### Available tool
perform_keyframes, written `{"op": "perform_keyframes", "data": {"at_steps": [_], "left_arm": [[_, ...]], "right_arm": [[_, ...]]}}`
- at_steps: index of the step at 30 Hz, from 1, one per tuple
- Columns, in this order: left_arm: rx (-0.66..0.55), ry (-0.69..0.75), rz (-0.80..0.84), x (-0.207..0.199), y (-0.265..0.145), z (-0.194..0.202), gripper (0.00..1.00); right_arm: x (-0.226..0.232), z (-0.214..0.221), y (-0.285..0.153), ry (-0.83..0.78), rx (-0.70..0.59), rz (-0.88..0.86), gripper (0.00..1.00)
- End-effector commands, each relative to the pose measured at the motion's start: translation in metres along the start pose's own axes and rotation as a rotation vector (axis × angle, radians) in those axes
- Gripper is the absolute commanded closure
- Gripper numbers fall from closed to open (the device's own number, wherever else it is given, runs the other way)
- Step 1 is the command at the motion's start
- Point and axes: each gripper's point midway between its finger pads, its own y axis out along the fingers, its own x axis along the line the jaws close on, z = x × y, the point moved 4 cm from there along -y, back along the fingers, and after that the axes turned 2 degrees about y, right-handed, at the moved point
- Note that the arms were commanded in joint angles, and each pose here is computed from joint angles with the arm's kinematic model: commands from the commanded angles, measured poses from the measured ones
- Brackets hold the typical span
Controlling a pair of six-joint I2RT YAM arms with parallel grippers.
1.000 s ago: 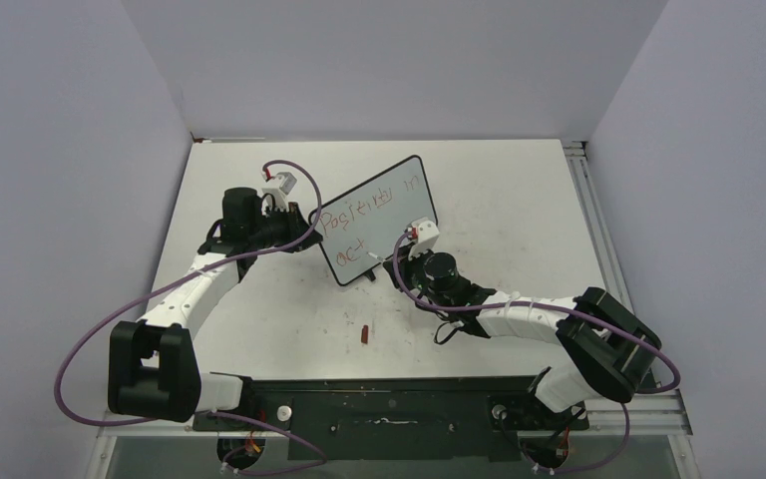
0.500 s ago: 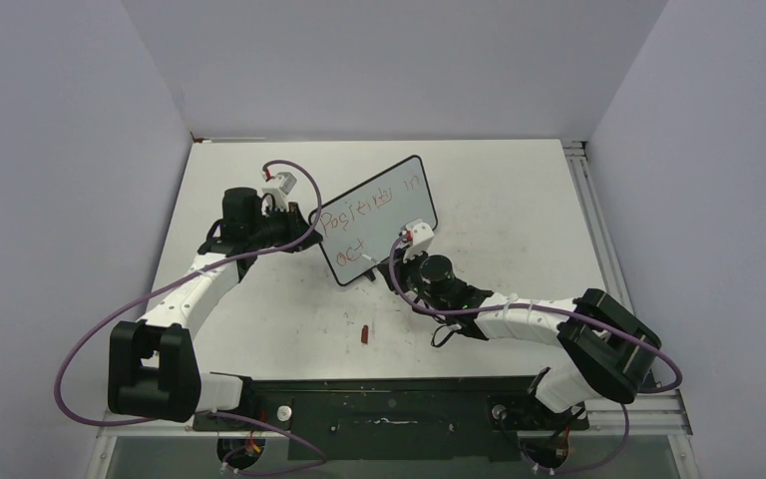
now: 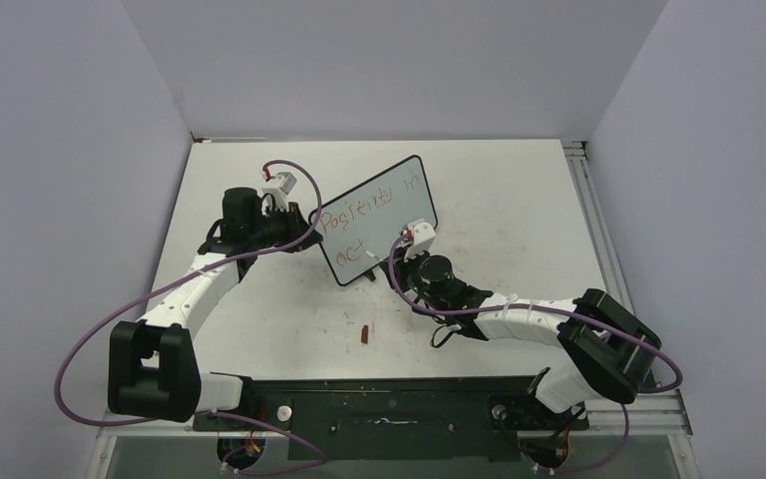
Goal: Write a sentence on the whiteboard
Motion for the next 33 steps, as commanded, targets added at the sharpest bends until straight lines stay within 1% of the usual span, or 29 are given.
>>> {"op": "perform_keyframes", "data": {"at_steps": [1,13,33], "left_arm": [[-0.049,0.035,0.012,-0.009,-0.007,-0.020,1.00],[-0.048,0.035,0.014,-0.009,-0.007,-0.020,1.00],[-0.046,0.034,0.014,-0.009,-0.007,-0.019,1.00]], "right_arm": [[0.012,-0.041,0.002,0.017,-0.133,-0.025,0.95],[0.014,-0.045,0.005,0.013,-0.145,-0.031,0.95],[0.005,-0.022,0.011,0.005,-0.087,-0.002,0.95]]}}
